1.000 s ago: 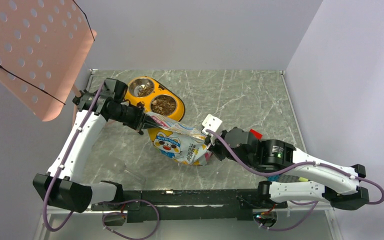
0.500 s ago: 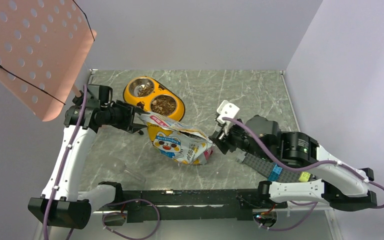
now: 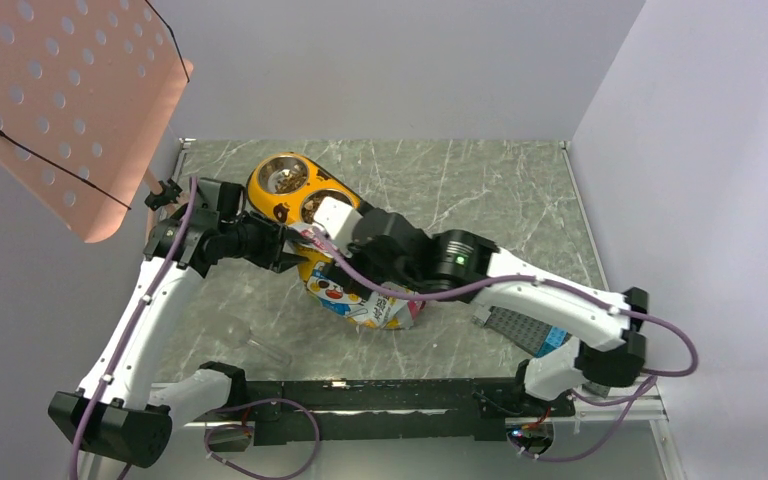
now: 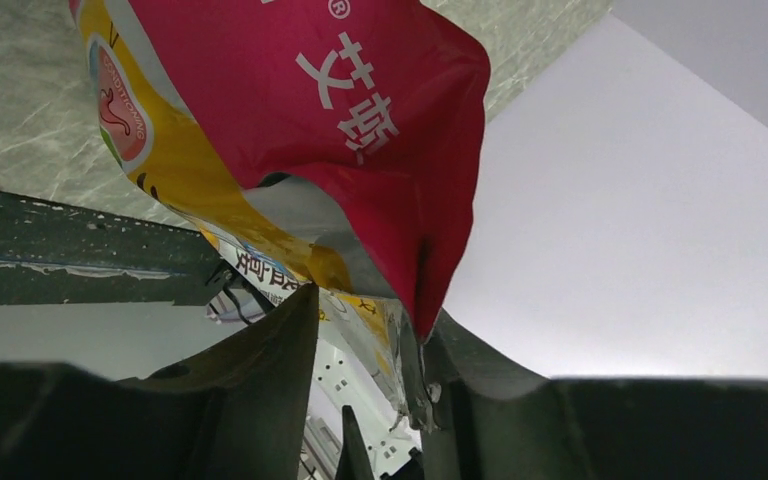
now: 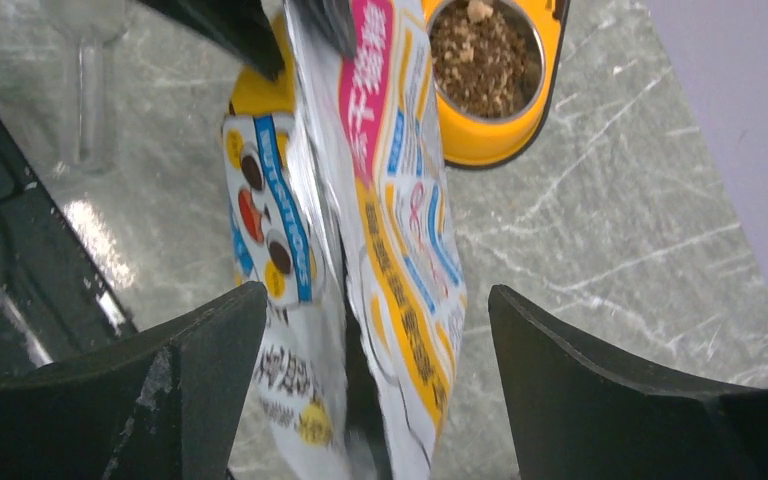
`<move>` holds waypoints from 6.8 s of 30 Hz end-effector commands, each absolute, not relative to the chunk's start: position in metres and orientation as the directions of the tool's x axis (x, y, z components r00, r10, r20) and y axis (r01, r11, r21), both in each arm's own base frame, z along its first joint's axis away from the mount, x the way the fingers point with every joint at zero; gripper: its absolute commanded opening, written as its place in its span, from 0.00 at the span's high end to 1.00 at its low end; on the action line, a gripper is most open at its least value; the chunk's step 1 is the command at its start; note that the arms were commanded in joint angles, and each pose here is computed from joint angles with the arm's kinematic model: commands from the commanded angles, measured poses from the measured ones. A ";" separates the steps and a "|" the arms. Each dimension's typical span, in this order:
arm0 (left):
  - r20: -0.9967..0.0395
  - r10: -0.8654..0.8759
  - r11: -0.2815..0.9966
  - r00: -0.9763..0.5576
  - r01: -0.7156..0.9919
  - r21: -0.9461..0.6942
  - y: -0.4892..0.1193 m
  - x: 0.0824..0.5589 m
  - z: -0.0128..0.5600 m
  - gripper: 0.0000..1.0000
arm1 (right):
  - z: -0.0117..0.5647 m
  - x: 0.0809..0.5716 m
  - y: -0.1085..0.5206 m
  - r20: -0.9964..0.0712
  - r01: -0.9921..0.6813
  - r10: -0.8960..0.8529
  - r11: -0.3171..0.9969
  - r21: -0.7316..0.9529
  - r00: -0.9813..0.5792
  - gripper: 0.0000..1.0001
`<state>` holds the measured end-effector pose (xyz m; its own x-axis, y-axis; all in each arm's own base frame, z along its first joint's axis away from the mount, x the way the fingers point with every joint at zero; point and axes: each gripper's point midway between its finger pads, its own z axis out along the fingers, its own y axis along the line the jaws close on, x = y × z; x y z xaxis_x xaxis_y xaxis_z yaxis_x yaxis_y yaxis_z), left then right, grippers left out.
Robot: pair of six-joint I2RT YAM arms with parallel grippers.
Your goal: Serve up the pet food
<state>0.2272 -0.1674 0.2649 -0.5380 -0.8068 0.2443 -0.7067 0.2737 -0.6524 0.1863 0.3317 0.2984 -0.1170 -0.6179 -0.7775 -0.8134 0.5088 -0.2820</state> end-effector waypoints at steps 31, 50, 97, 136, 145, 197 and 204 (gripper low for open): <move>0.120 -0.875 0.304 -0.469 -0.725 -0.618 -0.136 0.267 0.293 1.00 | 0.253 0.224 0.323 -0.608 -0.714 -0.762 0.552 -0.431 -0.223 1.00; 0.117 -0.881 0.306 -0.459 -0.740 -0.599 -0.129 0.277 0.287 1.00 | 0.248 0.187 0.243 -0.673 -0.713 -0.653 0.650 -0.262 -0.348 1.00; 0.134 -0.748 0.369 -0.650 -0.575 -0.730 -0.216 0.243 0.310 0.33 | 0.282 0.182 0.264 -0.805 -0.788 -0.577 0.555 -0.265 -0.136 0.42; 0.149 -0.793 0.386 -0.591 -0.676 -0.627 -0.197 0.235 0.275 1.00 | 0.278 0.182 0.252 -0.807 -0.779 -0.412 0.620 0.091 -0.422 0.49; 0.186 -0.774 0.356 -0.605 -0.659 -0.663 -0.207 0.231 0.273 1.00 | 0.286 0.161 0.262 -0.834 -0.888 -0.476 0.459 0.037 -0.281 0.41; 0.181 -0.794 0.248 -0.580 -0.582 -0.775 -0.243 0.193 0.282 0.39 | 0.279 0.159 0.281 -0.830 -0.834 -0.466 0.551 0.000 -0.308 0.11; 0.140 -0.811 0.242 -0.568 -0.543 -0.804 -0.227 0.217 0.273 0.64 | 0.271 0.189 0.288 -0.825 -0.610 -0.531 0.724 -0.323 -0.194 0.24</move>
<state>0.2013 -0.2350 0.2700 -0.5653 -0.8061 0.1751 -0.5982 0.2544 -0.7599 0.1513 0.2931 0.2524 -0.2620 -0.5578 -0.7876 -0.8157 0.5640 -0.1281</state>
